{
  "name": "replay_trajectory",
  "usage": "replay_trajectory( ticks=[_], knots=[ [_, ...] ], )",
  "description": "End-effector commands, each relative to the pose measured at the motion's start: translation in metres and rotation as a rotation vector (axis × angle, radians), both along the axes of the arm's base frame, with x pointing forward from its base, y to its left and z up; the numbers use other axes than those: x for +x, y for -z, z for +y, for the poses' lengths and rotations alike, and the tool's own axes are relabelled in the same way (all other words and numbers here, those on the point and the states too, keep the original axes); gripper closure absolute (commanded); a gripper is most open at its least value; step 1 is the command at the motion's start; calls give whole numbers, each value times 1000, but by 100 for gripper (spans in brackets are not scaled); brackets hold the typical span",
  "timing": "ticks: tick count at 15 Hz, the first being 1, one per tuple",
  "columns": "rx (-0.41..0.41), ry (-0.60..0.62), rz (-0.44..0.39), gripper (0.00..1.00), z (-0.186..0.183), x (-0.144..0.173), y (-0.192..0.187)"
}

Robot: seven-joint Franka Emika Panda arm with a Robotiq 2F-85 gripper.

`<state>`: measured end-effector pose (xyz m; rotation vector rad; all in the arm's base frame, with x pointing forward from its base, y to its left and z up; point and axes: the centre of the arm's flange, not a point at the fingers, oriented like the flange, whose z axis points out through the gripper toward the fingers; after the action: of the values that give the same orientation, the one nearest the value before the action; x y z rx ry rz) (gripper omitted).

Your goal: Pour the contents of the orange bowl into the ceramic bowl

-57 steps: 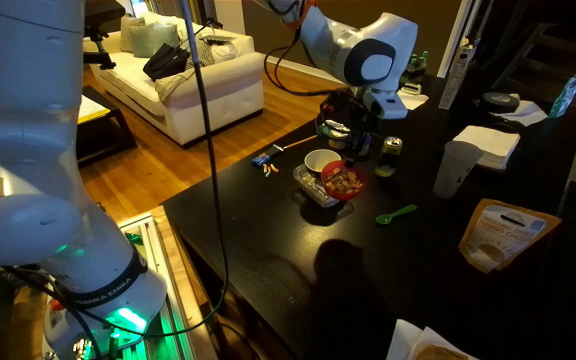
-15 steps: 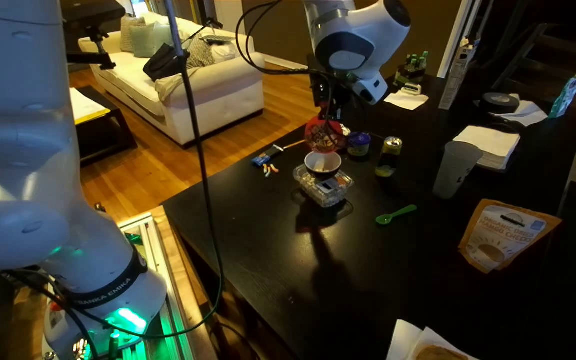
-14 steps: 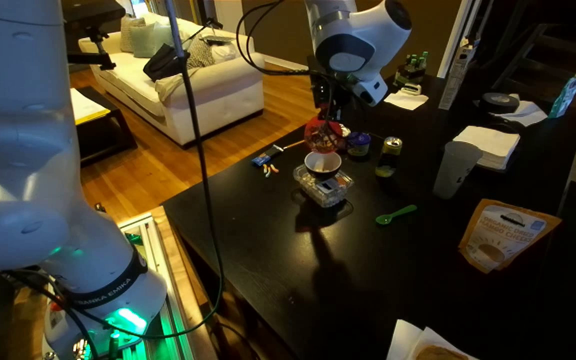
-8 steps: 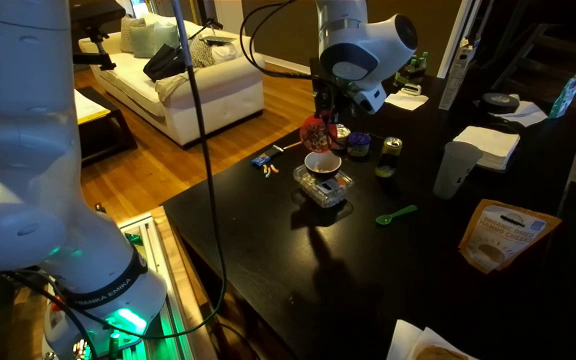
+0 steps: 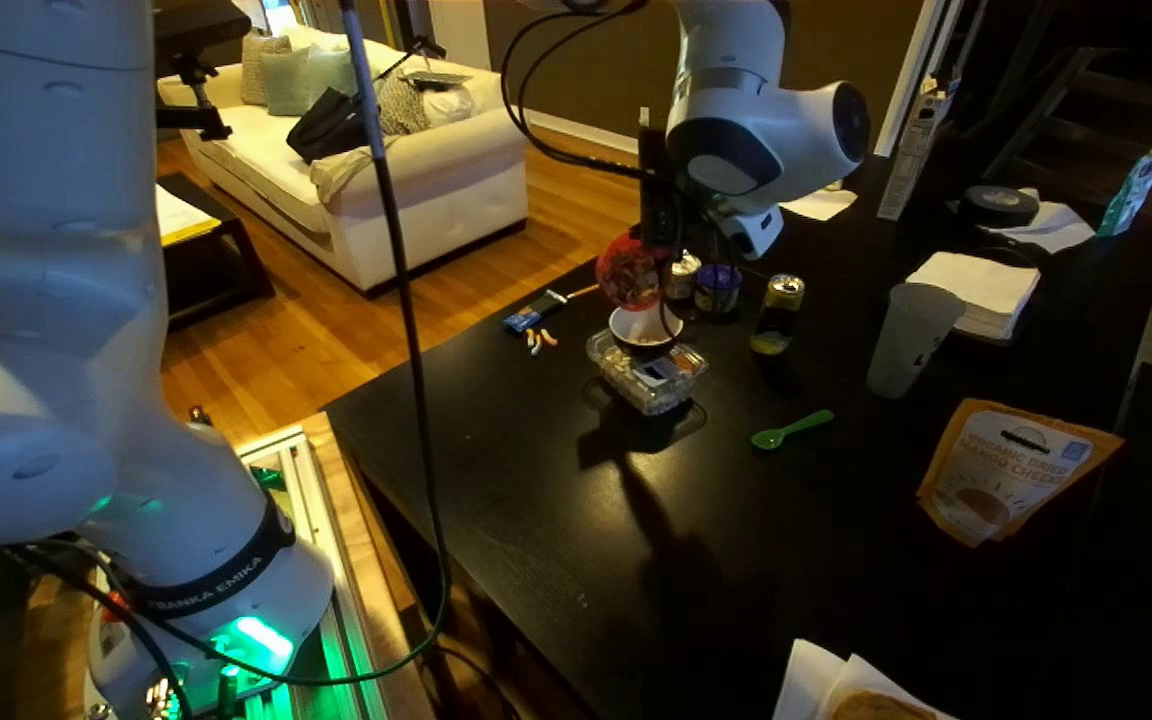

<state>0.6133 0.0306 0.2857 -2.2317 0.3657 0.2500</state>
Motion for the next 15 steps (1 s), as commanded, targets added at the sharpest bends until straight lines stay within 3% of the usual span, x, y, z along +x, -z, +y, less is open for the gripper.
replay_trajectory(
  ticks=[1, 15],
  knots=[
    [89, -11, 6, 99, -10, 6, 7],
    [236, -4, 15, 99, -31, 8, 31]
  ],
)
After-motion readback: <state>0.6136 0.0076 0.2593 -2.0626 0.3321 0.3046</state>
